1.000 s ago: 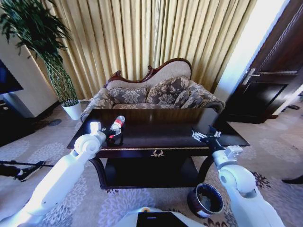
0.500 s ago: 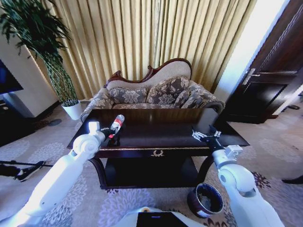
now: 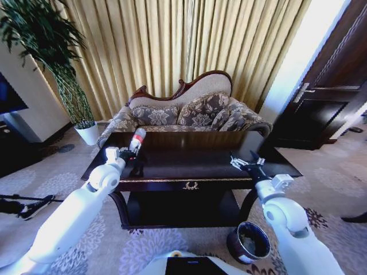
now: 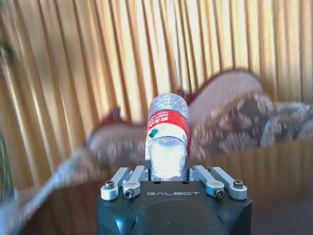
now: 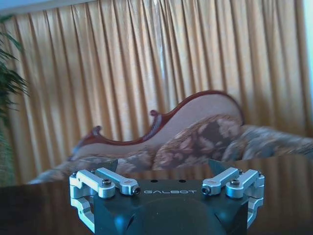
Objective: Move to the front of the table and place the trash on the table into the trash bin.
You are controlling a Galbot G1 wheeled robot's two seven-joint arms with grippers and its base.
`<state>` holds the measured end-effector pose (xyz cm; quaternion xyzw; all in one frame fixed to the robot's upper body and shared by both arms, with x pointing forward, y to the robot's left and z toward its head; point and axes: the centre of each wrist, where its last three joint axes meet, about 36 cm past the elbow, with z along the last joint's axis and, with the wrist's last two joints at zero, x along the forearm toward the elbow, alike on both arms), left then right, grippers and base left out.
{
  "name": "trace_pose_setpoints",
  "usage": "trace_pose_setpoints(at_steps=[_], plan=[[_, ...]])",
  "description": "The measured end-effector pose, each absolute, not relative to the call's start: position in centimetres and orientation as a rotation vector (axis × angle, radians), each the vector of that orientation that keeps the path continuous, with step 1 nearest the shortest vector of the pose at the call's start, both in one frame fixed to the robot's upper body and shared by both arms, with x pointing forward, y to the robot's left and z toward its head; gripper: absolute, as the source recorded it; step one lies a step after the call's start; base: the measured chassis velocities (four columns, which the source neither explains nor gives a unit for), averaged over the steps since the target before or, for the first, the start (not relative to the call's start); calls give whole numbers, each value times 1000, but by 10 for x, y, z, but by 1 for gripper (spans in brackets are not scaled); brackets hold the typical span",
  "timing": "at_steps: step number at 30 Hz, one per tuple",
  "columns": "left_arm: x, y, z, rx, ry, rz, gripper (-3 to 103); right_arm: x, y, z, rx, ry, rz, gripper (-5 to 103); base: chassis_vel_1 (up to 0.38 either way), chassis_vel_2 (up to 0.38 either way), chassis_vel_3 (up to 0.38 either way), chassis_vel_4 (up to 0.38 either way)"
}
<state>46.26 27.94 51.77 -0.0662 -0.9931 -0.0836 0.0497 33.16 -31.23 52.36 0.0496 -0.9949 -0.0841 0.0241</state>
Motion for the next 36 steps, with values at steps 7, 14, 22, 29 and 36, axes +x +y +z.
trace_pose_setpoints(at_steps=[7, 14, 22, 29, 36], plan=[[477, 286, 508, -283, -3297, -622, 31, 341, -315, 553, 445, -2979, -511, 100, 0, 0, 0, 0], [505, 275, 520, -346, -3479, -904, 31, 361, -308, 584, 756, -2869, -669, 100, 0, 0, 0, 0], [524, 248, 534, -456, -3491, -1101, 30, 404, -307, 602, 859, -2858, -652, 100, 0, 0, 0, 0], [524, 216, 529, -570, -3452, -1077, 30, 426, -296, 612, 931, -2878, -676, 100, 0, 0, 0, 0], [525, 194, 536, -692, -3434, -1081, 30, 432, -278, 610, 996, -2858, -748, 100, 0, 0, 0, 0]])
